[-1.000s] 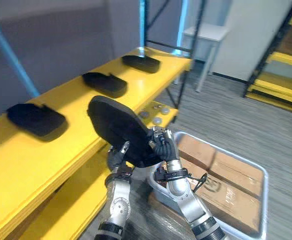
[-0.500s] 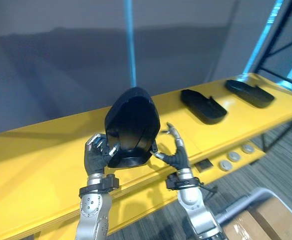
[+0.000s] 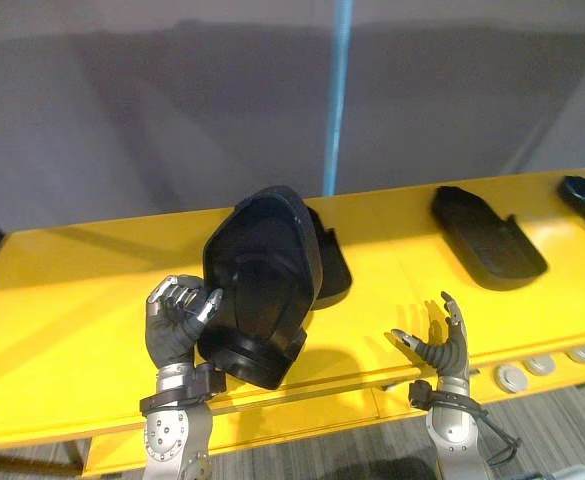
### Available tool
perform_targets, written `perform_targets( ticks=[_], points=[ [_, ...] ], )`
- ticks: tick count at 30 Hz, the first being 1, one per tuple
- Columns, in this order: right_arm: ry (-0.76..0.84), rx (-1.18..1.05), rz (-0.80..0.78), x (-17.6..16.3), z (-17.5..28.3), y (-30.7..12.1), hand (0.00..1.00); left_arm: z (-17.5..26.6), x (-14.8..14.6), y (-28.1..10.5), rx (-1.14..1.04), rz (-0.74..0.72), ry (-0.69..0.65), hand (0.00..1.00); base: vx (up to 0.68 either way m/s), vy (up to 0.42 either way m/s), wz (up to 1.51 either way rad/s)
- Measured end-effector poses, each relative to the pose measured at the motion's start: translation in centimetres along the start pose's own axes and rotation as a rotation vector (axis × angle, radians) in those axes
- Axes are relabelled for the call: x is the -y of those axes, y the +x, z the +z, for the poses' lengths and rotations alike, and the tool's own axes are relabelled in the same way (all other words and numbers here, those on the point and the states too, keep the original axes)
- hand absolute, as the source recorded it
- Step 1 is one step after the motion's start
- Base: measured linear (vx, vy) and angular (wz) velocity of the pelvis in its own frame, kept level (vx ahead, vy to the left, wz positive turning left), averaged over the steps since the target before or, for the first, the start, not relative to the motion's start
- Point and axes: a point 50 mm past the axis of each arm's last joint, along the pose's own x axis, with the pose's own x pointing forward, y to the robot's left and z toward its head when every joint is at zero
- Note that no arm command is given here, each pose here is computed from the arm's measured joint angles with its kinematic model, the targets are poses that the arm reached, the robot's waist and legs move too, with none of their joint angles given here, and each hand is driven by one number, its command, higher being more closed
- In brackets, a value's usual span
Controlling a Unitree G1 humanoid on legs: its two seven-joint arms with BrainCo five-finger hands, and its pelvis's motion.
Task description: Walk over and take plastic housings, then place them on the shelf
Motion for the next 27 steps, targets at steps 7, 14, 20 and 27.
perform_targets(
  ticks=[7,14,20,27],
  points=[
    [0.164,0.025,0.025,-1.1,1.4,-1.1,0.00,1.6,-2.4,1.0,0.037,-0.003,0.129,1.00,0.09,0.405,0.31],
    [0.215,0.077,0.133,-3.5,2.9,-0.9,0.00,2.2,-2.6,1.5,0.054,-0.029,0.169,1.00,-0.01,0.314,-0.33],
    [0.185,0.046,0.141,-2.8,2.0,-1.8,0.00,0.7,-0.4,3.7,0.040,-0.132,0.112,1.00,-0.03,0.000,0.08],
    [0.076,0.073,0.061,1.7,1.7,-2.4,0.00,1.8,-4.9,4.9,0.047,0.069,0.095,1.00,-0.03,-0.141,-0.13]
  ],
)
